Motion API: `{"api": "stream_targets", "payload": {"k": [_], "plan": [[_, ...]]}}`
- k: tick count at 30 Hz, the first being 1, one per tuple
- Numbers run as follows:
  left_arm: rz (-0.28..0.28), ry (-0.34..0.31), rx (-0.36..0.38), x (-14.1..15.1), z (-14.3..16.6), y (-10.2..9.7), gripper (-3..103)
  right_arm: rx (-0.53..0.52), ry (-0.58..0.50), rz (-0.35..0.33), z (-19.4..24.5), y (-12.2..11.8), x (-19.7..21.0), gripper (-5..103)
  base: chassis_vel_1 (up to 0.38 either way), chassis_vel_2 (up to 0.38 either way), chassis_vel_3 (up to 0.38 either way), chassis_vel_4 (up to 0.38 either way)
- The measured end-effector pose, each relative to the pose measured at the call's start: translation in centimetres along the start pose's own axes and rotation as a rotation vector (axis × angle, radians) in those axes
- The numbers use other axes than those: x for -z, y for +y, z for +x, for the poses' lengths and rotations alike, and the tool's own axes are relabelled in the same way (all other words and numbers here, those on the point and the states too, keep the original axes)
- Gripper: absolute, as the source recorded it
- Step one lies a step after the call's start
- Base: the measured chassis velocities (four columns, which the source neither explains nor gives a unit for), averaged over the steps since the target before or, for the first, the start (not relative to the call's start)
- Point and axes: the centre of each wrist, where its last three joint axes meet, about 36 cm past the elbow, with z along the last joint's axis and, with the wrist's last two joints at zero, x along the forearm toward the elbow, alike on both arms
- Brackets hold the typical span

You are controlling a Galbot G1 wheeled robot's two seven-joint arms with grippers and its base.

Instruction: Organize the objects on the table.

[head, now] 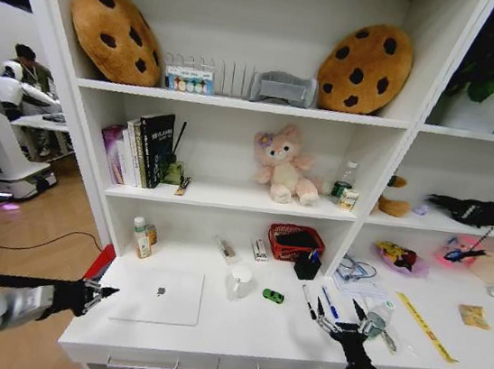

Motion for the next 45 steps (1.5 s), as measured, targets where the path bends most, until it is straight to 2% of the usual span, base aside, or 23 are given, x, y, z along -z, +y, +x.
{"api": "stream_targets", "payload": {"k": [1, 3, 4, 5, 7, 8, 10, 11, 12, 13, 14, 18, 20, 23, 24, 25, 26, 28, 29, 32, 33, 35, 45], "plan": [[0.000, 0.000, 0.000, 0.0, 0.0, 0.0, 0, 0.000, 0.000, 0.000, 0.0, 0.0, 0.0, 100, 0.000, 0.000, 0.000, 0.000], [0.163, -0.014, 0.287, -1.0, 2.1, -2.9, 0, 0.003, 0.018, -0.005, 0.1, -0.1, 0.6, 100, 0.000, 0.000, 0.000, 0.000], [0.163, -0.014, 0.287, -1.0, 2.1, -2.9, 0, 0.003, 0.018, -0.005, 0.1, -0.1, 0.6, 100, 0.000, 0.000, 0.000, 0.000], [0.247, -0.012, 0.405, -1.2, 2.8, -4.3, 0, 0.006, 0.030, -0.009, 0.2, -0.2, 0.9, 100, 0.000, 0.000, 0.000, 0.000], [0.411, -0.025, 0.619, -0.3, 3.8, -6.8, 11, 0.019, 0.043, -0.020, 0.2, -0.5, 1.6, 100, 0.000, 0.000, 0.000, 0.000], [0.411, -0.025, 0.619, -0.3, 3.8, -6.8, 11, 0.019, 0.043, -0.020, 0.2, -0.5, 1.6, 100, 0.000, 0.000, 0.000, 0.000], [0.508, -0.050, 0.745, 1.4, 4.8, -8.5, 23, 0.039, 0.048, -0.023, 0.1, -0.7, 2.4, 100, 0.000, 0.000, 0.000, 0.000], [0.508, -0.050, 0.745, 1.4, 4.8, -8.5, 23, 0.039, 0.048, -0.023, 0.1, -0.7, 2.4, 100, 0.000, 0.000, 0.000, 0.000], [0.539, -0.068, 0.790, 2.2, 5.1, -9.0, 23, 0.050, 0.045, -0.020, -0.1, -0.8, 2.9, 100, 0.000, 0.000, 0.000, 0.000], [0.566, -0.083, 0.829, 3.1, 5.4, -9.4, 28, 0.059, 0.043, -0.017, -0.2, -0.9, 3.1, 100, 0.000, 0.000, 0.000, 0.000], [0.605, -0.104, 0.880, 4.5, 6.0, -9.9, 39, 0.071, 0.042, -0.016, -0.4, -0.9, 3.5, 100, 0.000, 0.000, 0.000, 0.000], [0.638, -0.131, 0.917, 6.4, 6.8, -9.9, 44, 0.082, 0.042, -0.016, -0.6, -1.0, 3.8, 100, 0.000, 0.000, 0.000, 0.000], [0.664, -0.165, 0.912, 9.0, 7.6, -9.9, 61, 0.087, 0.050, -0.018, -0.3, -0.9, 3.7, 100, 0.000, 0.000, 0.000, 0.000], [0.679, -0.174, 0.903, 9.8, 7.9, -9.7, 67, 0.085, 0.054, -0.025, -0.1, -0.8, 3.6, 100, 0.000, 0.000, 0.000, 0.000], [0.698, -0.172, 0.889, 10.2, 7.9, -9.5, 72, 0.080, 0.062, -0.036, 0.3, -0.6, 3.5, 100, 0.000, 0.000, 0.000, 0.000], [0.708, -0.168, 0.870, 10.5, 7.8, -9.2, 72, 0.077, 0.066, -0.046, 0.5, -0.3, 3.3, 100, 0.000, 0.000, 0.000, 0.000], [0.708, -0.162, 0.847, 10.7, 7.7, -8.9, 83, 0.076, 0.070, -0.052, 0.9, -0.1, 3.3, 100, 0.000, 0.000, 0.000, 0.000], [0.704, -0.161, 0.817, 10.9, 7.4, -8.7, 83, 0.074, 0.072, -0.059, 1.2, 0.3, 3.2, 100, 0.000, 0.000, 0.000, 0.000], [0.698, -0.163, 0.786, 11.1, 7.0, -8.6, 93, 0.072, 0.074, -0.064, 1.6, 0.6, 3.2, 100, 0.000, 0.000, 0.000, 0.000], [0.695, -0.168, 0.753, 11.2, 6.6, -8.7, 93, 0.070, 0.074, -0.065, 1.9, 0.8, 3.2, 100, 0.000, 0.000, 0.000, 0.000], [0.696, -0.171, 0.726, 11.2, 6.3, -8.9, 99, 0.069, 0.075, -0.064, 2.2, 1.0, 3.2, 100, 0.000, 0.000, 0.000, 0.000], [0.691, -0.175, 0.705, 11.3, 5.9, -8.9, 100, 0.064, 0.074, -0.066, 2.6, 1.1, 3.5, 100, 0.000, 0.000, 0.000, 0.000], [0.696, -0.157, 0.703, 10.0, 5.3, -8.4, 100, 0.039, 0.078, -0.084, 3.4, 1.4, 3.6, 100, 0.000, 0.000, 0.000, 0.000]]}}
